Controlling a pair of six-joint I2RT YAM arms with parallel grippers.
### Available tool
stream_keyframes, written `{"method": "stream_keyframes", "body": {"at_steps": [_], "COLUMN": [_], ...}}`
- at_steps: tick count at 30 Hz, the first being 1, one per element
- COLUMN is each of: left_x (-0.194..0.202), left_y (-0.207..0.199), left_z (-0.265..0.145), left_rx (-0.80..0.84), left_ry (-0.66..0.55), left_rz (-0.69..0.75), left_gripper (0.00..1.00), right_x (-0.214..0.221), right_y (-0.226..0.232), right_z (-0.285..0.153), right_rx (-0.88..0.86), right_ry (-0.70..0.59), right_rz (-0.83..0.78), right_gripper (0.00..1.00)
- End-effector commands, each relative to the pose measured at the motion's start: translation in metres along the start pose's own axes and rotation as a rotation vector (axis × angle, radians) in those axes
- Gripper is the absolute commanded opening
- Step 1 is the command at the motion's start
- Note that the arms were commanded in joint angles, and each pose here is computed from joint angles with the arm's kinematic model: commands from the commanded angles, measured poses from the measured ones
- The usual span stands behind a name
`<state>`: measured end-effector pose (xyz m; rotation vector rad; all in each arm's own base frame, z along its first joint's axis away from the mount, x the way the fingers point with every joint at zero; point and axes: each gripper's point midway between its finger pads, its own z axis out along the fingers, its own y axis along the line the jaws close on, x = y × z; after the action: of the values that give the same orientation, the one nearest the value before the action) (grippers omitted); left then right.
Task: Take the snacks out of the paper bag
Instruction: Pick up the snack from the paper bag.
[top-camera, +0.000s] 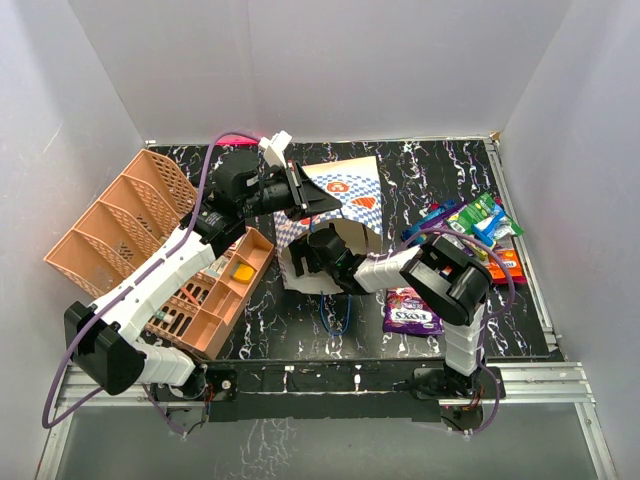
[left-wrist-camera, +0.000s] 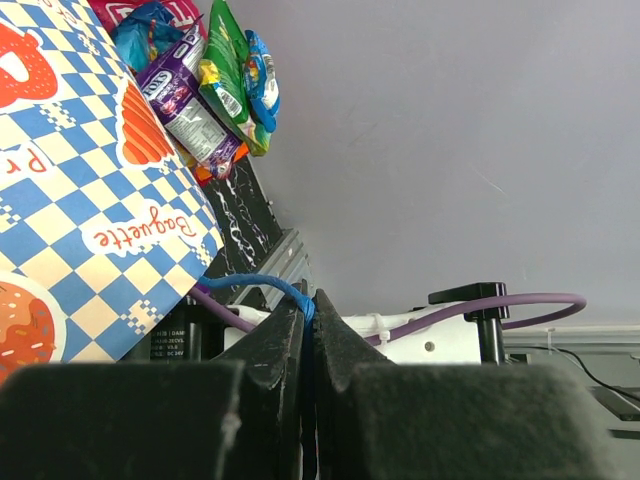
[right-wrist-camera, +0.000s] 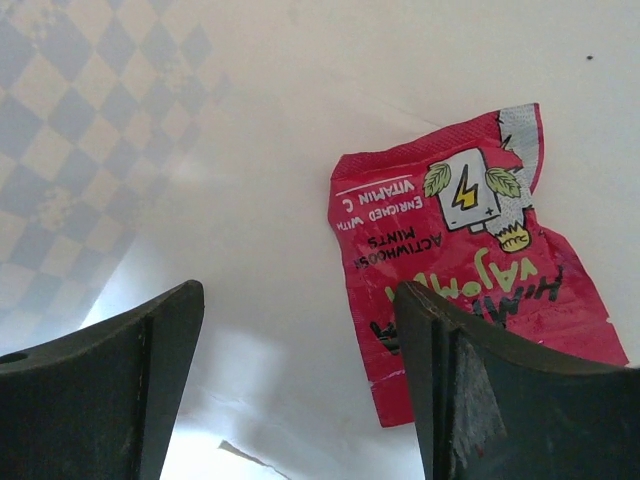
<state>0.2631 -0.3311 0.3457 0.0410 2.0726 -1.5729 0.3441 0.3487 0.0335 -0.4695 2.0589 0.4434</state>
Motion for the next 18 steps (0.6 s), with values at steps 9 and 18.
{"method": "stream_keyframes", "body": {"at_steps": [9, 18], "left_x": [-0.013, -0.015], "left_y": [-0.019, -0.025], "left_z": [-0.005, -0.004], "left_rx": [0.033, 0.04], "left_ry": [-0.039, -0.026], "left_rz": [0.033, 0.04], "left_gripper": [0.0, 0.0], "right_x": [-0.076, -0.082], "right_y": [-0.024, -0.049], "right_z": [-0.01, 0.027], "right_rx": [0.142, 0.255], "right_ry": [-0.316, -0.362], "right_rz": [-0.113, -0.007], "right_gripper": [0.87, 0.98]}}
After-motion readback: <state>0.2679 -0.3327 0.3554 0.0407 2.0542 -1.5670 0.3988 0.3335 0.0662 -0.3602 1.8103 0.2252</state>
